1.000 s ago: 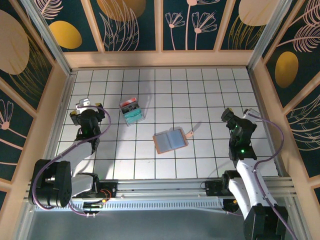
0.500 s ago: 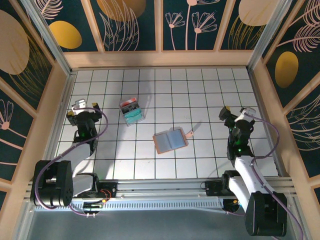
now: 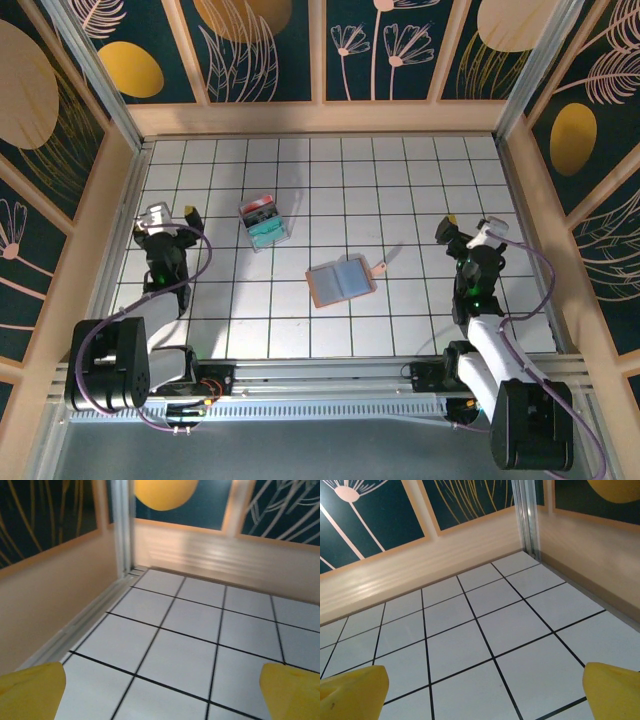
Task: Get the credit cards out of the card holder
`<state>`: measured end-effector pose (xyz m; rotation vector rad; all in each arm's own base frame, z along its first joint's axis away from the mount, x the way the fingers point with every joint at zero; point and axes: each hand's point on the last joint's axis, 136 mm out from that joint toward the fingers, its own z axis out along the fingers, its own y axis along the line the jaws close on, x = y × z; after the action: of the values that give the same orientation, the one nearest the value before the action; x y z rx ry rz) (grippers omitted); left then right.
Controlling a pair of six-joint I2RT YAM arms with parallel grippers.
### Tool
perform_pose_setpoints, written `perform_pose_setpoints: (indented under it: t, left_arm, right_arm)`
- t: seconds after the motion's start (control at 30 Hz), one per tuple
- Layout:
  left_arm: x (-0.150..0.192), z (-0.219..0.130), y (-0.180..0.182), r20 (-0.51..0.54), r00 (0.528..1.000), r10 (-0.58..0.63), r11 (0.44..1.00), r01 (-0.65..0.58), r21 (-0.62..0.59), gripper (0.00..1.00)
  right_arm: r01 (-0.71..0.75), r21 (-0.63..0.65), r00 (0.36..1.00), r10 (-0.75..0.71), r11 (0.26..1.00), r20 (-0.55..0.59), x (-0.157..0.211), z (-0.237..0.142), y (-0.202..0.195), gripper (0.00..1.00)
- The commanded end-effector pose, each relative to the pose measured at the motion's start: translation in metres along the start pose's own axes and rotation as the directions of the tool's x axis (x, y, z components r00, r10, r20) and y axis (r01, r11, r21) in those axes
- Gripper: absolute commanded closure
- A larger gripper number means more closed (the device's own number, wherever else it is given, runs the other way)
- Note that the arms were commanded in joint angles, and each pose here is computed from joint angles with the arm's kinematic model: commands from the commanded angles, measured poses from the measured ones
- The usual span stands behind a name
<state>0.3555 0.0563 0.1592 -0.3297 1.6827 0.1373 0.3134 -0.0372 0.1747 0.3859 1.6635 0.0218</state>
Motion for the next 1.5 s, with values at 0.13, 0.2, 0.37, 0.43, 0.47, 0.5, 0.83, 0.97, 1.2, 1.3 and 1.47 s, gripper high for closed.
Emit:
perform_pose_setpoints:
  t: [0.13,0.2,0.37,0.43,0.47,0.5,0.83,0.97,1.2,1.3,1.47]
  left_arm:
    - [-0.010,-0.011,-0.022,0.114,0.993,-0.015,0.989,-0.001,0.146,0.01]
    - [-0.008,-0.014,-0.025,0.126,0.992,-0.008,0.988,-0.012,0.155,0.01]
    - [0.005,-0.017,-0.038,0.139,0.989,0.056,0.986,-0.077,0.151,0.01]
    - [0.010,-0.016,-0.041,0.141,0.987,0.076,0.984,-0.097,0.149,0.01]
    - [0.013,-0.015,-0.041,0.143,0.987,0.077,0.984,-0.098,0.148,0.01]
    - [0.015,-0.016,-0.039,0.145,0.987,0.073,0.985,-0.094,0.143,0.01]
    - [0.027,0.013,-0.046,0.034,0.997,0.069,0.976,-0.074,0.202,0.01]
    - [0.027,0.015,-0.042,0.027,0.998,0.051,0.979,-0.055,0.195,0.01]
    - [0.026,0.015,-0.041,0.031,0.998,0.052,0.980,-0.057,0.192,0.01]
    - [0.026,0.014,-0.042,0.032,0.998,0.053,0.979,-0.058,0.194,0.01]
    - [0.026,0.014,-0.041,0.032,0.998,0.053,0.980,-0.058,0.192,0.01]
  right_arm:
    - [0.010,0.015,0.998,-0.011,1.000,0.066,-0.011,-0.007,-0.005,0.01]
    - [0.008,0.020,0.998,-0.009,1.000,0.065,-0.008,-0.008,-0.007,0.01]
    - [-0.004,0.029,0.998,0.002,1.000,0.069,-0.001,-0.011,-0.012,0.01]
    - [-0.006,0.027,0.997,0.003,1.000,0.078,-0.001,-0.012,-0.012,0.01]
    - [-0.005,0.025,0.997,0.003,1.000,0.083,0.000,-0.012,-0.013,0.01]
    - [-0.005,0.026,0.996,0.003,1.000,0.089,-0.001,-0.012,-0.013,0.01]
    - [-0.004,-0.046,0.984,0.012,0.999,0.180,0.002,-0.018,-0.007,0.01]
    - [0.029,-0.086,0.984,-0.014,0.996,0.176,0.007,-0.013,0.000,0.01]
    - [0.088,-0.181,0.981,-0.054,0.980,0.186,0.011,0.001,0.019,0.01]
    - [0.099,-0.169,0.982,-0.069,0.981,0.177,0.011,0.009,0.017,0.01]
    - [0.119,-0.216,0.981,-0.081,0.969,0.174,0.021,0.016,0.021,0.01]
